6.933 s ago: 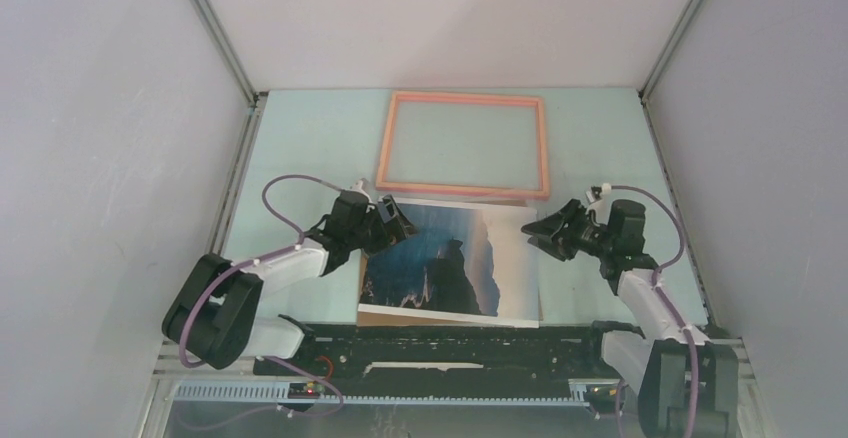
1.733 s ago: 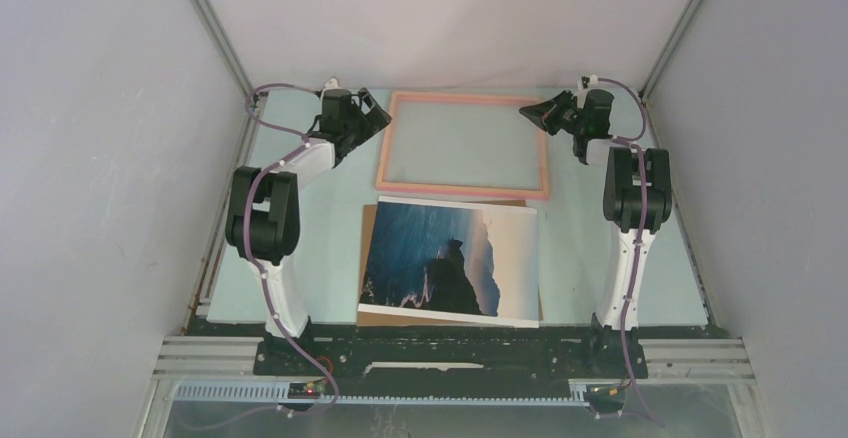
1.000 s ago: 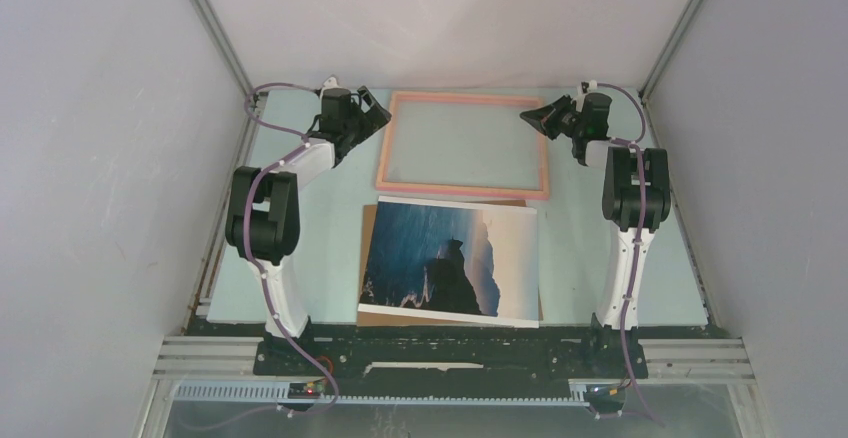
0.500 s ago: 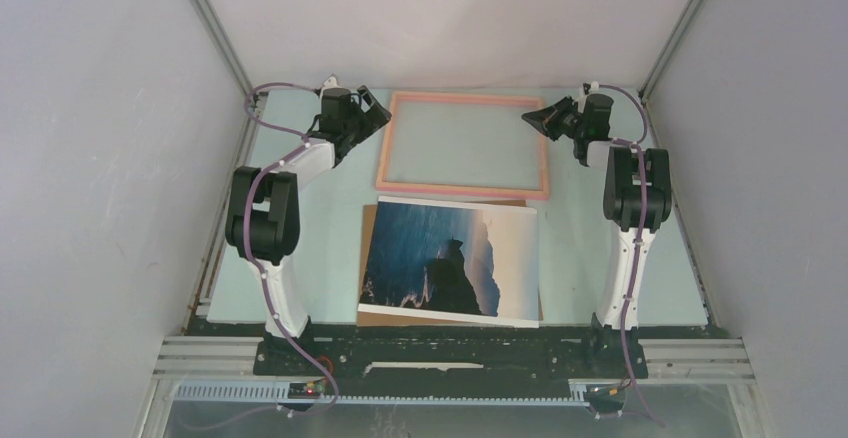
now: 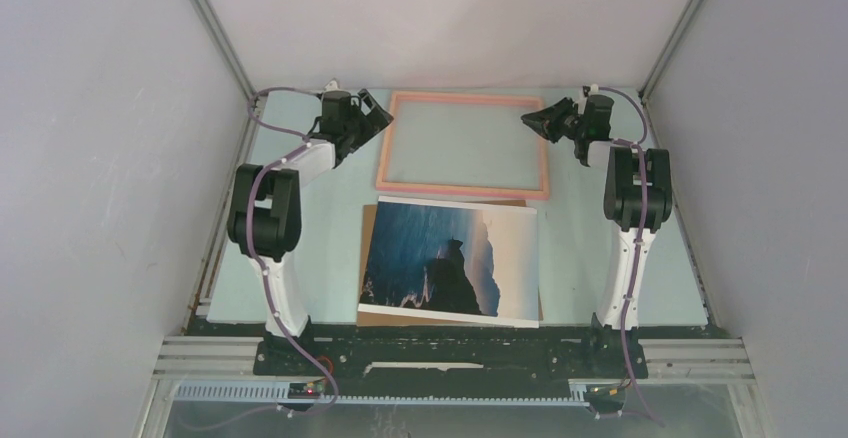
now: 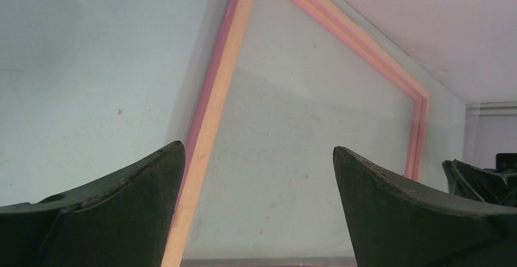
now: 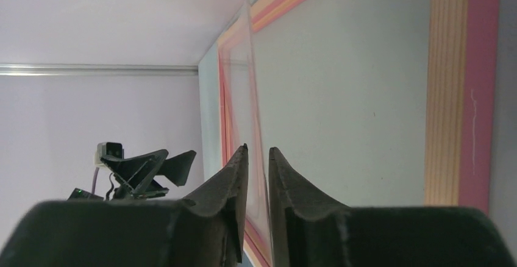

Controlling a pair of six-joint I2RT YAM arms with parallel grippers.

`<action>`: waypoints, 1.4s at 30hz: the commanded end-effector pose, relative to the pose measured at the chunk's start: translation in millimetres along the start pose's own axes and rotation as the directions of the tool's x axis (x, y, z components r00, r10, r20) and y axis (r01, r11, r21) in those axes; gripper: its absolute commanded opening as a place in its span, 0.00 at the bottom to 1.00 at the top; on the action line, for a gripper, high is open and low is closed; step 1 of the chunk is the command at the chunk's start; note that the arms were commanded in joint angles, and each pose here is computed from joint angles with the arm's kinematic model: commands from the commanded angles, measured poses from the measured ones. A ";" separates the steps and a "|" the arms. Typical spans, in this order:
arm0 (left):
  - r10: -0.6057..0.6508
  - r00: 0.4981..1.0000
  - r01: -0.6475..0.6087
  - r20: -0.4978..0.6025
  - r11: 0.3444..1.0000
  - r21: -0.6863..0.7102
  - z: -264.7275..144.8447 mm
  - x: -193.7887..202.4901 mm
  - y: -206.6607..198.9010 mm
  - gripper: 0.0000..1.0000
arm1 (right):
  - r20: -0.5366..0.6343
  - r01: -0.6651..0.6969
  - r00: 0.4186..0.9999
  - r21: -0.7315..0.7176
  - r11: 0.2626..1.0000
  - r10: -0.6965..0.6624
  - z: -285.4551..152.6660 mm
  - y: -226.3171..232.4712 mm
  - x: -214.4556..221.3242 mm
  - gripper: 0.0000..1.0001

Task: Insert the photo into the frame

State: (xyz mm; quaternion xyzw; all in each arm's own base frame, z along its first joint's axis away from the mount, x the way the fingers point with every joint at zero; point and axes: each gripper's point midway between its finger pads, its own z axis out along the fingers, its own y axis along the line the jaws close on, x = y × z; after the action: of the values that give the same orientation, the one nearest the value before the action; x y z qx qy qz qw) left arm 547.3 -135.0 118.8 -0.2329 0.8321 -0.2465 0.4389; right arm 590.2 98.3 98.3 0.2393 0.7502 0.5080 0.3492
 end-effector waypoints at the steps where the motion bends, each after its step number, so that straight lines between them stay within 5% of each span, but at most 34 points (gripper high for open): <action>1: -0.038 0.999 0.037 0.012 0.998 0.050 5.5 -15.9 -11.1 1.00 | -0.042 -0.017 0.999 -0.012 1.000 0.016 -1.7 6.1 5.7 0.28; 10: -0.080 0.996 0.082 -0.046 0.996 0.045 18.0 -3.3 -6.0 1.00 | -0.094 -0.055 0.994 0.037 0.998 0.058 -1.5 -0.7 15.6 0.32; 21: -0.113 0.991 0.117 -0.068 0.991 0.057 20.6 0.5 -3.8 1.00 | -0.114 -0.115 0.986 0.072 0.991 0.122 3.0 0.3 9.1 0.00; 42: -0.126 0.990 0.130 -0.062 0.989 0.075 19.5 -2.2 -4.4 1.00 | -0.114 -0.301 0.949 -0.044 0.953 0.294 2.6 5.3 15.4 0.00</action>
State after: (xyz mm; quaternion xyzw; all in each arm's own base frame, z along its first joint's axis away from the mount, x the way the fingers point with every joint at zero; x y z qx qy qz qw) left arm 555.4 -141.9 88.1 -0.2635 0.8343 -0.2935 0.3851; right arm 583.4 108.1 87.7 0.3120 0.7261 0.5661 0.2343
